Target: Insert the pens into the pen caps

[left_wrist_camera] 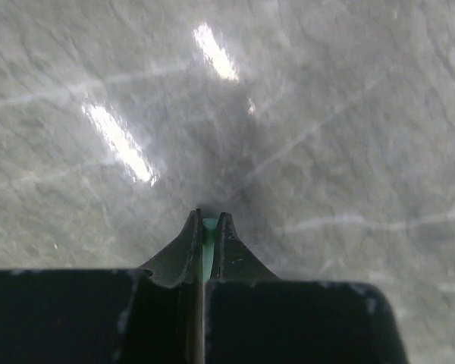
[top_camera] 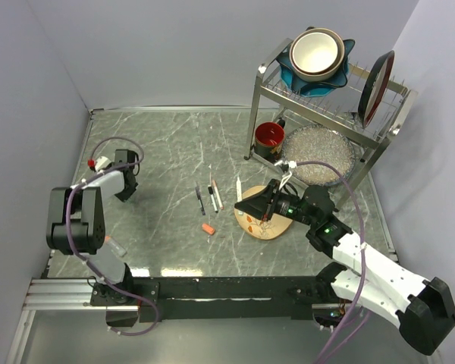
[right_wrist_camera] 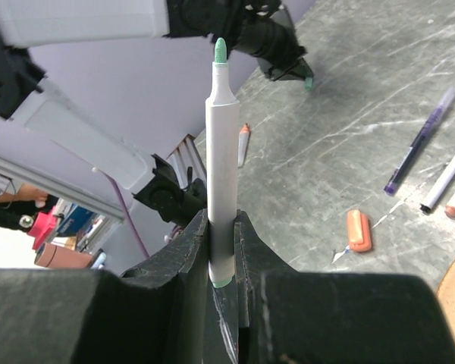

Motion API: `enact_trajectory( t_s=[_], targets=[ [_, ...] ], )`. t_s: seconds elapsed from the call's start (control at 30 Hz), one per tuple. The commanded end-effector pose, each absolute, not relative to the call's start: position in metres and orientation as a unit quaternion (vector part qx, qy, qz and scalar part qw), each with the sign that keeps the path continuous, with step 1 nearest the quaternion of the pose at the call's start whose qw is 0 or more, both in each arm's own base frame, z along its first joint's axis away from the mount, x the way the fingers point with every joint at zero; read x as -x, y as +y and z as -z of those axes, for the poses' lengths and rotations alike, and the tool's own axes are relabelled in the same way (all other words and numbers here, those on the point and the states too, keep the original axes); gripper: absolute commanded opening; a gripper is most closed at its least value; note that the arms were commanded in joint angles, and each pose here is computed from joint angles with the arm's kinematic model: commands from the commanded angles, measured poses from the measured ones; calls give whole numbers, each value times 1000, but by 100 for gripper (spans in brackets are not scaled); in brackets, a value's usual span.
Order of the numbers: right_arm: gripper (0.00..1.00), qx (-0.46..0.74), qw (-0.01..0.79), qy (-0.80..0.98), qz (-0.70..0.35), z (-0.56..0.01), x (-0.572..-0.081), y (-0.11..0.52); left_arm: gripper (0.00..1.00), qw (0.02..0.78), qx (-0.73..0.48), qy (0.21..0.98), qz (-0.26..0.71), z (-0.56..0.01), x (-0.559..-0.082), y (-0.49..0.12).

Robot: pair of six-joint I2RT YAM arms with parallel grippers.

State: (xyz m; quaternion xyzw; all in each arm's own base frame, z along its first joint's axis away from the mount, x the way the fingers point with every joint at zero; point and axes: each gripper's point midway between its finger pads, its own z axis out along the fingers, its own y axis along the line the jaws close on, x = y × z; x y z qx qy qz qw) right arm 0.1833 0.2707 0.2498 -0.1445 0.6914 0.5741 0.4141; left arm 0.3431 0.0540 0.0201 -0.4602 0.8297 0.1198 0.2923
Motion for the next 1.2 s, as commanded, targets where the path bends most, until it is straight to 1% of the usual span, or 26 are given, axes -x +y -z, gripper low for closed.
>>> enact_trajectory(
  t_s=[0.0, 0.03, 0.1, 0.23, 0.33, 0.43, 0.53, 0.63, 0.77, 0.9, 1.17],
  targets=[
    [0, 142, 433, 689, -563, -253, -189, 268, 1, 261, 434, 861, -43, -14, -325, 21],
    [0, 141, 429, 696, -558, -247, -192, 269, 1, 279, 429, 859, -28, -25, -329, 17],
    [0, 141, 421, 705, -553, -239, -195, 271, 1, 292, 410, 864, -9, -32, -329, 4],
    [0, 144, 394, 721, -552, -221, -199, 281, 1, 342, 361, 865, 66, -67, -336, -39],
    [0, 149, 376, 731, -549, -206, -197, 292, 1, 370, 301, 868, 136, -90, -336, -93],
    [0, 165, 350, 739, -551, -189, -188, 308, 1, 380, 282, 863, 176, -109, -333, -121],
    [0, 179, 325, 742, -558, -173, -177, 325, 1, 389, 251, 854, 239, -134, -326, -159],
    [0, 189, 300, 746, -564, -160, -169, 343, 1, 396, 235, 838, 293, -160, -319, -184],
    [0, 180, 286, 746, -573, -155, -170, 356, 1, 407, 224, 819, 337, -185, -310, -198],
    [0, 172, 292, 744, -575, -158, -175, 364, 1, 431, 219, 791, 375, -211, -299, -199],
    [0, 165, 290, 737, -588, -168, -180, 374, 1, 443, 218, 768, 408, -223, -283, -198]
  ],
)
